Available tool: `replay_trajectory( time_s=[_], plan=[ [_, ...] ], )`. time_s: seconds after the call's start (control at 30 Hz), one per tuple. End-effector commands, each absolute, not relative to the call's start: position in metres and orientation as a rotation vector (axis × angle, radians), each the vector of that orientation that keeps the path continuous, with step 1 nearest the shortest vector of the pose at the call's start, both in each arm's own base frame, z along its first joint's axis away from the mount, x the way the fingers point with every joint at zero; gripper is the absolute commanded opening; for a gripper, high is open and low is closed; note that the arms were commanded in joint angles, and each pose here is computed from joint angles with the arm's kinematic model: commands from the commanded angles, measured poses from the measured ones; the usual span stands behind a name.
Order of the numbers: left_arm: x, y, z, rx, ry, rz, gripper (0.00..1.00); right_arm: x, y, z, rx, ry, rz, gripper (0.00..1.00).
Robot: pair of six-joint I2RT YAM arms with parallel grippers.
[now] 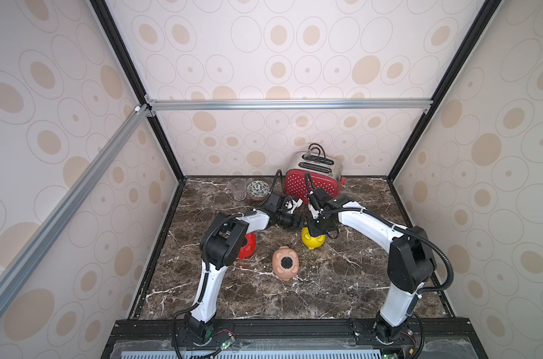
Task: Close piggy banks
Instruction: Screw the knob on the piggy bank.
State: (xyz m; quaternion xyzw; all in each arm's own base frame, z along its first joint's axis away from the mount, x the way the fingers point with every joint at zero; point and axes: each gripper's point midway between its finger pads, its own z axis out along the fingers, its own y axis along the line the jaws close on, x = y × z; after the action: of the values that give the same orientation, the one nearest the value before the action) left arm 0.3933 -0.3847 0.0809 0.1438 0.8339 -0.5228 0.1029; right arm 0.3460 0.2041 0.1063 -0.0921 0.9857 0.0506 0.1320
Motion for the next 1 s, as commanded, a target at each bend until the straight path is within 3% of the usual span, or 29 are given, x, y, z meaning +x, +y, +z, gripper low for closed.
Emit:
replay_trajectory(
  time_s=[0.0, 0.5, 0.97],
  plan=[
    [0.389, -0.375, 0.049, 0.325, 2.580, -1.467, 0.83, 0.335, 0.187, 0.104, -0.150, 2.939, 0.049, 0.00],
    [0.387, -0.376, 0.047, 0.328, 2.583, -1.472, 0.83, 0.332, 0.197, 0.096, 0.027, 2.995, 0.130, 0.00],
    [0.387, -0.377, 0.052, 0.337, 2.570, -1.478, 0.83, 0.339, 0.200, 0.104, -0.106, 2.972, 0.130, 0.00]
  ],
)
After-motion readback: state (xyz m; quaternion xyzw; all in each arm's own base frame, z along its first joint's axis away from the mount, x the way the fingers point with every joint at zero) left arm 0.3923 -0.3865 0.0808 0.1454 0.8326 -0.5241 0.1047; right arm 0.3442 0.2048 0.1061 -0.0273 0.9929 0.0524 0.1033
